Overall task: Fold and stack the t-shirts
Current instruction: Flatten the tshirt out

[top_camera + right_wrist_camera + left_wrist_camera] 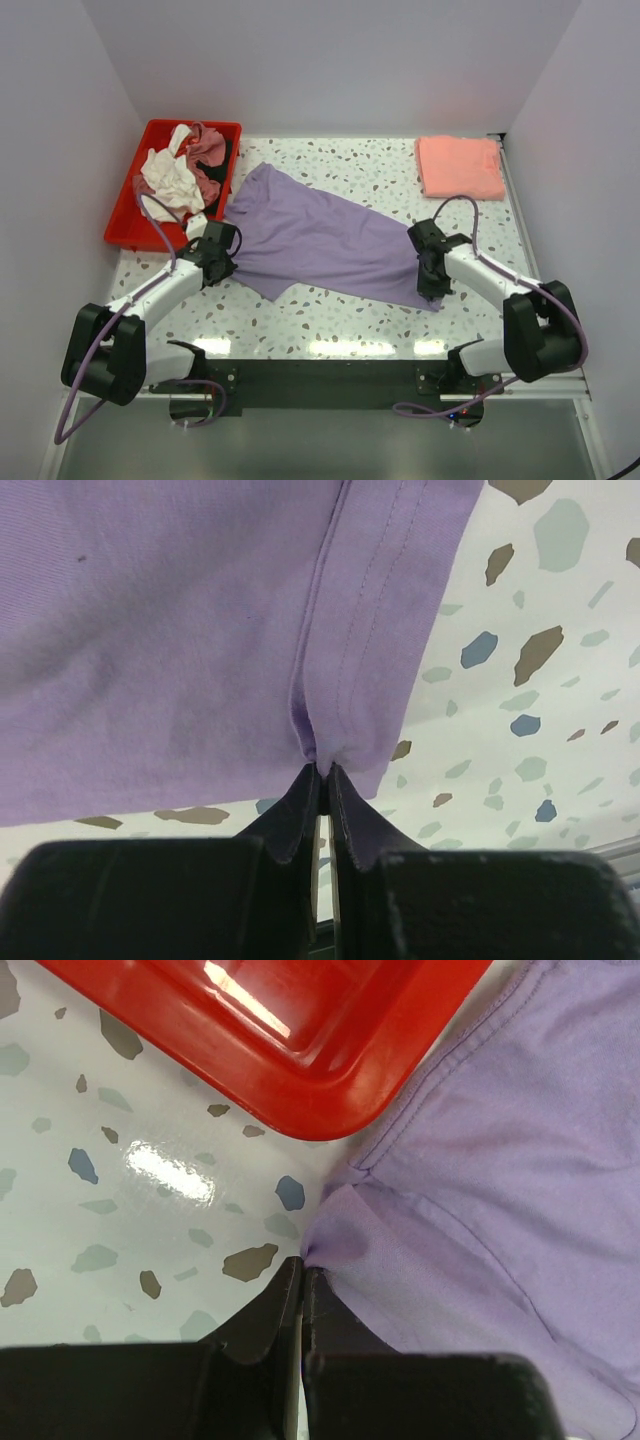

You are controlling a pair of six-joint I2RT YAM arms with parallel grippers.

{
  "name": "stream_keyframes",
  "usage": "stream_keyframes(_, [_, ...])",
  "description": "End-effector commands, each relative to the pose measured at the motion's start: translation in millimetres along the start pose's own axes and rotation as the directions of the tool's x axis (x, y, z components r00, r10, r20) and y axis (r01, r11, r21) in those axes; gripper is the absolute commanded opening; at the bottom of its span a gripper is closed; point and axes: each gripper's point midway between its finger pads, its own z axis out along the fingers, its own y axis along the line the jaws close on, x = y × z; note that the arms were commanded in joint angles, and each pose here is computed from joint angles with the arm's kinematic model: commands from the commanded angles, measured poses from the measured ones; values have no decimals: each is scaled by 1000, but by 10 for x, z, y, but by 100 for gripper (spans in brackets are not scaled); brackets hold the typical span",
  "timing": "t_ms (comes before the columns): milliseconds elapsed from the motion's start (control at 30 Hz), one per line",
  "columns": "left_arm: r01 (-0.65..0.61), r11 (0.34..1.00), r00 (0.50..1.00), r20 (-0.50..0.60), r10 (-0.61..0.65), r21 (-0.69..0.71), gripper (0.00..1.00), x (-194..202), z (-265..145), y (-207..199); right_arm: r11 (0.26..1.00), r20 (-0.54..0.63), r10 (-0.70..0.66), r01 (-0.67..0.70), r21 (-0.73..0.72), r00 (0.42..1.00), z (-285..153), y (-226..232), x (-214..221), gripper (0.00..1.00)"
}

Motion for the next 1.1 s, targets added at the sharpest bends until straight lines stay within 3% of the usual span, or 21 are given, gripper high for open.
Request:
stream_keyframes(0, [22,999,999,41,-20,-50,0,-86,11,97,998,57,19,-16,-58,998,-167,32,-172,4])
stream_keyframes(200, [58,998,997,55,-56,-27,0,-160,-14,29,991,145,86,-70,-115,986,-374,-41,-370,0])
stream_keyframes(333, [96,993,987,120,-104,68,0,-520,-257,-213,955,277,210,-135,-266,938,-787,-22,-760,0])
stream_keyframes(500, [157,951,936,267,-229,265,0,-1223,-929,-499,901,452,389,-229,-368,803,-1467,-274,-1323,0])
stream_keyframes(667, [160,859,843,385,-375,486,0,-1933,-1853,-689,872,581,469,-244,-425,665,-2173,-517,-1602,0])
stream_keyframes(900, [93,724,681,487,-547,683,0,-2607,-3093,-587,859,727,511,-275,-431,457,-3101,-1022,-1661,0])
stream_keyframes(1067, [-30,641,589,532,-609,767,0,-2845,-3881,-456,862,806,499,-279,-423,320,-3729,-1387,-1521,0])
